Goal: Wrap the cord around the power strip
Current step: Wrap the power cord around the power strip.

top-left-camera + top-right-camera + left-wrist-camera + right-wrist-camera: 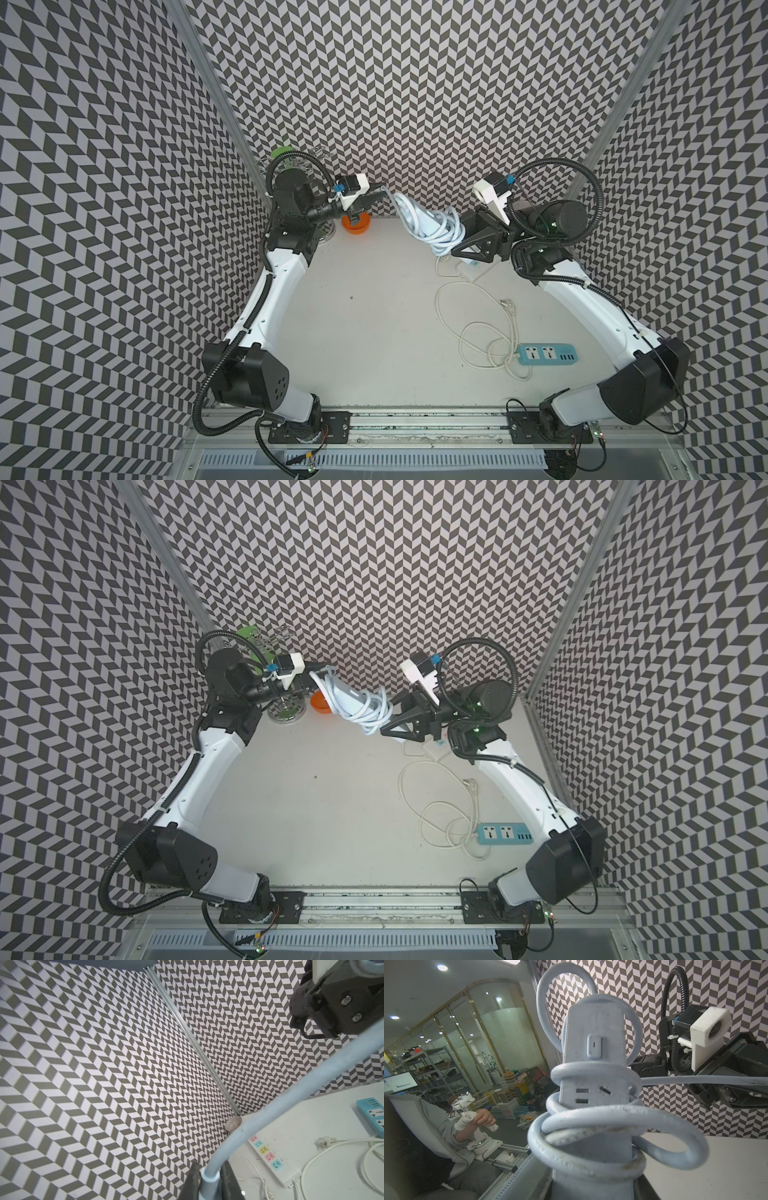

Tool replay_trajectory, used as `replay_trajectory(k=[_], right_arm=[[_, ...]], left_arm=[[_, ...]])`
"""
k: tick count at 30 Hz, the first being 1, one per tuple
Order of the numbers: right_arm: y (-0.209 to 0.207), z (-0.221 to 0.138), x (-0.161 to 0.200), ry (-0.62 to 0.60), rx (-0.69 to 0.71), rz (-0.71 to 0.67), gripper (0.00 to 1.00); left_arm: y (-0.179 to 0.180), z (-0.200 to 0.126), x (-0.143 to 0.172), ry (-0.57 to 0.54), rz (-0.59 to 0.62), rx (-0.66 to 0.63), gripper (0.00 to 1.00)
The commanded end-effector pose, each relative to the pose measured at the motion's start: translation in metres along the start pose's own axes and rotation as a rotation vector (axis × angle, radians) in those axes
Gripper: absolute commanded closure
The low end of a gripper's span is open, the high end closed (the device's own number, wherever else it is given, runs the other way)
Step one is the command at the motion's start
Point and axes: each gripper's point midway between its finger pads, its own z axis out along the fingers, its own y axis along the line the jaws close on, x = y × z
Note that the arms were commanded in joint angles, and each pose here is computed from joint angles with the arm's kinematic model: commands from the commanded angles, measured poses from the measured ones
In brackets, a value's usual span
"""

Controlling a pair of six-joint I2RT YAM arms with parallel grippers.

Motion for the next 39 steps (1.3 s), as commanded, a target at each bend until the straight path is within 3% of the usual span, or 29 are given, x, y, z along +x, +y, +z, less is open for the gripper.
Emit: replay_trajectory(k=[1,12,20,23,27,33,39], right_arm=[[0.07,-0.001,-0.024,0.17,-0.071,-0.389,1.0],[0.066,-0.029,-0.093,0.121,0.067,-0.543,1.0],[0.075,-0.055,-0.129,0.047,0.235,-0.656,1.0],[0.079,-0.065,-0.146,0.011,0.366,-0.723,1.0],[0.094,-0.065,-0.145,0.013,0.401,-0.745,1.0],[0.101,-0.071,-0.138,-0.003,0.623,-0.802,1.0],[0.14,-0.05,-0.117,0.006,0.533,-0.865,1.0]], left_arm=[[0.022,-0.015,0.043,0.146,-0.092,-0.107,1.0],[0.006,-0.018,0.03,0.088,-0.118,-0.073,1.0],[-0.005,-0.011,0.014,0.04,-0.127,-0.035,1.0],[-0.009,-0.007,0.008,0.025,-0.125,-0.017,1.0],[-0.012,-0.005,0.006,0.018,-0.122,-0.008,1.0],[-0.019,-0.002,0.005,0.012,-0.13,0.014,1.0],[-0.053,0.017,0.012,-0.03,-0.184,0.152,1.0]])
